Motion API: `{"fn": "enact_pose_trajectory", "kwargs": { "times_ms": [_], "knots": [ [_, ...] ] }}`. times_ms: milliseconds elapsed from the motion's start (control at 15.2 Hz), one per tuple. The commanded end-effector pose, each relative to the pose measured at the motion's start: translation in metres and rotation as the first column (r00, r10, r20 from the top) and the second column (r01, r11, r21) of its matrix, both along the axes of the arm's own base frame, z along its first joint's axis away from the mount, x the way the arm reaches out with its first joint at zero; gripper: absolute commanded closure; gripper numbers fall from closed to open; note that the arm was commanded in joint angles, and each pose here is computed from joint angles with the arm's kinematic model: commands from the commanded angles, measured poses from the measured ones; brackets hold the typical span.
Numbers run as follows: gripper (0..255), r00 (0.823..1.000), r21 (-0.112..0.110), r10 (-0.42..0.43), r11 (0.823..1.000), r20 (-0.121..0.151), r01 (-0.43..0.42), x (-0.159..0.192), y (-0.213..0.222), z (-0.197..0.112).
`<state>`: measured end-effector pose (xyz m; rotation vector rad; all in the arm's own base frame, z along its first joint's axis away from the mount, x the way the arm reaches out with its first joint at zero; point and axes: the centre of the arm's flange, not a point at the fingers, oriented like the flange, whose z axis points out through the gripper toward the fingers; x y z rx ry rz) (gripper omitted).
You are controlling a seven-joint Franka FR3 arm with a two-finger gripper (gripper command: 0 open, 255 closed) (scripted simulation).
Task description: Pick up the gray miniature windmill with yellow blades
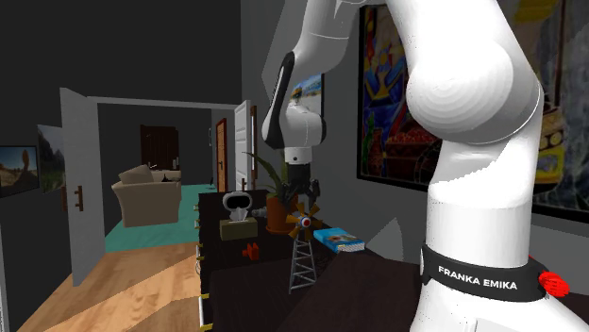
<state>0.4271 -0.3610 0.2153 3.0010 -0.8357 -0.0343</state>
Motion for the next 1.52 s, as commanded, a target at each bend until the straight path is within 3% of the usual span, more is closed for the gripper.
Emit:
{"fn": "enact_pose_trajectory", "kwargs": {
  "times_ms": [0, 396, 462, 1056, 1452],
  "knots": [
    [0, 1.000, 0.000, -0.003, 1.000, 0.001, 0.003, 0.000, -0.001, -0.011],
    [0, 1.000, 0.000, -0.003, 1.000, 0.001, 0.003, 0.000, -0.001, -0.035],
    [255, 1.000, 0.000, -0.003, 1.000, 0.001, 0.003, -0.001, -0.001, -0.035],
    [255, 1.000, 0.000, -0.003, 1.000, 0.001, 0.003, 0.000, -0.001, -0.035],
    [255, 1.000, 0.000, -0.003, 1.000, 0.001, 0.003, 0.000, -0.001, -0.004]
  ]
}}
